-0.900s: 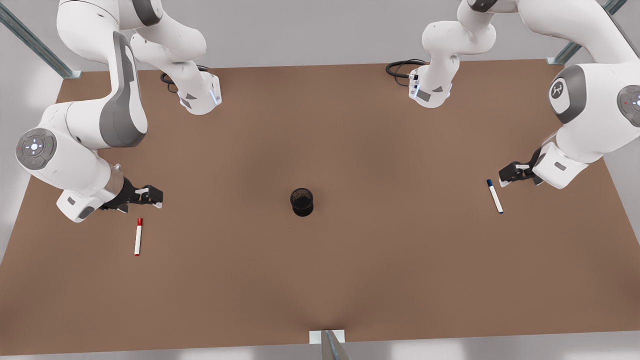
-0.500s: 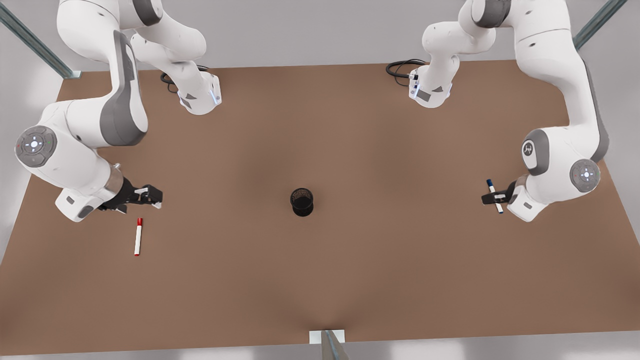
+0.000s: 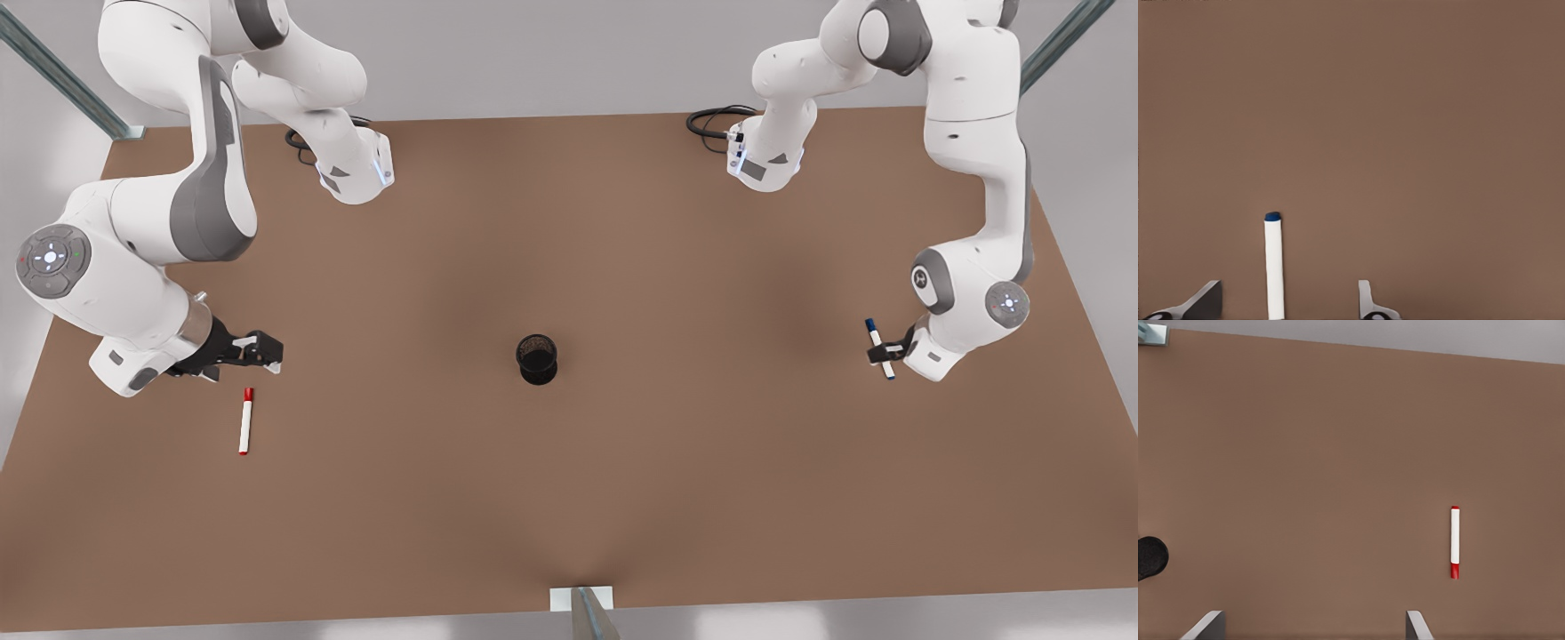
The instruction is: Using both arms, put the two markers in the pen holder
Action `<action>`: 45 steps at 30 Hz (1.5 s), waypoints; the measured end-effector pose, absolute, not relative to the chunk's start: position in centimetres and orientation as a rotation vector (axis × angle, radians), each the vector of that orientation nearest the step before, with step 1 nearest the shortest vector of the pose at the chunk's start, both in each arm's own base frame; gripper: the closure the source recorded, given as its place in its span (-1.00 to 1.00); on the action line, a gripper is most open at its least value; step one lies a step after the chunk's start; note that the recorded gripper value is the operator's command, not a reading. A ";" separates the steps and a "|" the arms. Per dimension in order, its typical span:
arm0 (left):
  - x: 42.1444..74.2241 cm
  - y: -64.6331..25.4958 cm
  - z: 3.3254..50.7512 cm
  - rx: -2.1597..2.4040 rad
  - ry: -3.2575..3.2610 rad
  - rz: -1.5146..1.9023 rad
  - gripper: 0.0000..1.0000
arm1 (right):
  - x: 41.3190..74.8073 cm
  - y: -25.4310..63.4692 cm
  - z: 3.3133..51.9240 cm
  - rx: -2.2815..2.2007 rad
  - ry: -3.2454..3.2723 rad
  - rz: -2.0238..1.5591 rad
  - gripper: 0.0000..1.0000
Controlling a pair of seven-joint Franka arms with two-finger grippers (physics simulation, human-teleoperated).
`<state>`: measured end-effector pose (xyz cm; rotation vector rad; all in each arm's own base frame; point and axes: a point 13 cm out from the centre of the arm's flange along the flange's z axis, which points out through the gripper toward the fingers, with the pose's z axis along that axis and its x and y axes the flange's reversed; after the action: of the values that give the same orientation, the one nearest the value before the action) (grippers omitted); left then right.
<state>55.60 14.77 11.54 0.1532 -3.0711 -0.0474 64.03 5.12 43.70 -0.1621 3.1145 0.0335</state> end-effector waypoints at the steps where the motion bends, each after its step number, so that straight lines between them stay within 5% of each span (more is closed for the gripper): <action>1: 55.2 15.5 10.6 0.148 -3.071 -0.053 -1.00 | 64.0 5.1 43.7 -0.162 3.115 0.033 -1.00; 7: 55.0 18.1 6.5 0.100 -3.096 -0.078 -0.96 | 64.0 5.1 43.7 -0.163 3.115 0.034 -1.00; 9: 55.3 18.3 5.9 0.078 -3.109 -0.084 -0.44 | 64.0 5.1 43.7 -0.163 3.116 0.035 -1.00; 10: 55.5 18.4 5.8 0.072 -3.116 -0.085 -0.39 | 64.0 5.1 43.7 -0.163 3.116 0.035 -1.00; 21: 55.8 18.9 4.4 0.087 -3.147 -0.048 -0.39 | 64.0 5.1 43.6 -0.165 3.117 0.036 -1.00; 25: 55.9 18.8 4.4 0.085 -3.155 -0.041 -0.05 | 64.0 5.1 43.6 -0.166 3.116 0.036 -1.00; 28: 56.1 18.7 4.5 0.077 -3.160 -0.039 0.00 | 64.1 5.1 43.4 -0.166 3.119 0.037 -1.00; 31: 56.1 18.6 4.5 0.067 -3.162 -0.039 0.15 | 65.3 4.9 38.9 -0.157 3.168 0.030 -1.00; 34: 56.2 18.5 4.4 0.059 -3.162 -0.039 0.31 | 67.6 1.2 28.7 -0.066 3.246 0.028 -1.00; 39: 56.1 18.5 4.2 0.052 -3.160 -0.038 0.31 | 69.4 -9.4 16.7 0.144 3.247 0.054 -1.00; 45: 56.0 18.4 3.8 0.048 -3.156 -0.037 0.32 | 69.1 -17.2 11.4 0.219 3.183 0.113 -1.00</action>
<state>56.01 18.36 3.78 0.0478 -3.1559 -0.0372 69.08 -17.17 11.36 0.2187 3.1830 0.1125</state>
